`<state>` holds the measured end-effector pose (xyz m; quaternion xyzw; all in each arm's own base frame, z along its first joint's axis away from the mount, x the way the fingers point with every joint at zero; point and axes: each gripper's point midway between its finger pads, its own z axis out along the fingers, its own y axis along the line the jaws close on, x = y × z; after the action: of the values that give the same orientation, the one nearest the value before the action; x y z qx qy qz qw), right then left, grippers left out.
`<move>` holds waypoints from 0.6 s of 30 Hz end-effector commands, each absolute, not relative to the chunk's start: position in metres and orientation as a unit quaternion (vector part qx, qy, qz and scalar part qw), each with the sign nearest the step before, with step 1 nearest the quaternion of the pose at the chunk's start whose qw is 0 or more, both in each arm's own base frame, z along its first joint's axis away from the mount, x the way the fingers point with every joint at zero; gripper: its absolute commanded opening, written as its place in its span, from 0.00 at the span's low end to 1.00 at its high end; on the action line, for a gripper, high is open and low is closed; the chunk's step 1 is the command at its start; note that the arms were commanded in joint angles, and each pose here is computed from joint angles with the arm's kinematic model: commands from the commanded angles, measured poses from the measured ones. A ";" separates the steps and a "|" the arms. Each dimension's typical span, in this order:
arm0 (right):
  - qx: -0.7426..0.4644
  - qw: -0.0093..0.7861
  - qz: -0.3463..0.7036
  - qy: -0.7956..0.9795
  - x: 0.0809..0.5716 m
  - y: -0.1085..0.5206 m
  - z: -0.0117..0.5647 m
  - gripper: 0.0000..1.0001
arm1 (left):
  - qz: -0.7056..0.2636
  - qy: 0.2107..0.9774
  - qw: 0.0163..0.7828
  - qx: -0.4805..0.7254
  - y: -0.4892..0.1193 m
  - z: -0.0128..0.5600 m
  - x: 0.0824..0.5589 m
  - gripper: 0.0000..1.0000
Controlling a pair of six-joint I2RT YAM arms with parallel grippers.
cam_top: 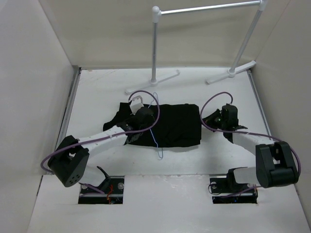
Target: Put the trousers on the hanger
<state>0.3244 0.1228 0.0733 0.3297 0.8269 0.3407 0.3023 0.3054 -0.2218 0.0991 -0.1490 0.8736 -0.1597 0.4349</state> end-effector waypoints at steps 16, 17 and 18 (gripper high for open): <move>0.311 0.361 0.309 0.823 0.343 0.115 0.105 0.56 | -0.167 0.845 0.508 -0.023 -0.272 0.197 0.305 0.01; 0.300 0.370 0.310 0.823 0.341 0.116 0.113 0.61 | -0.174 0.840 0.513 -0.023 -0.275 0.207 0.305 0.01; 0.290 0.378 0.312 0.822 0.338 0.117 0.123 0.65 | -0.181 0.835 0.519 -0.024 -0.278 0.217 0.305 0.01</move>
<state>0.3271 0.1139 0.0744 0.3278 0.8374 0.2984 0.3199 0.2972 -0.2649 0.1532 -0.0105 0.8721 -0.1397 0.4689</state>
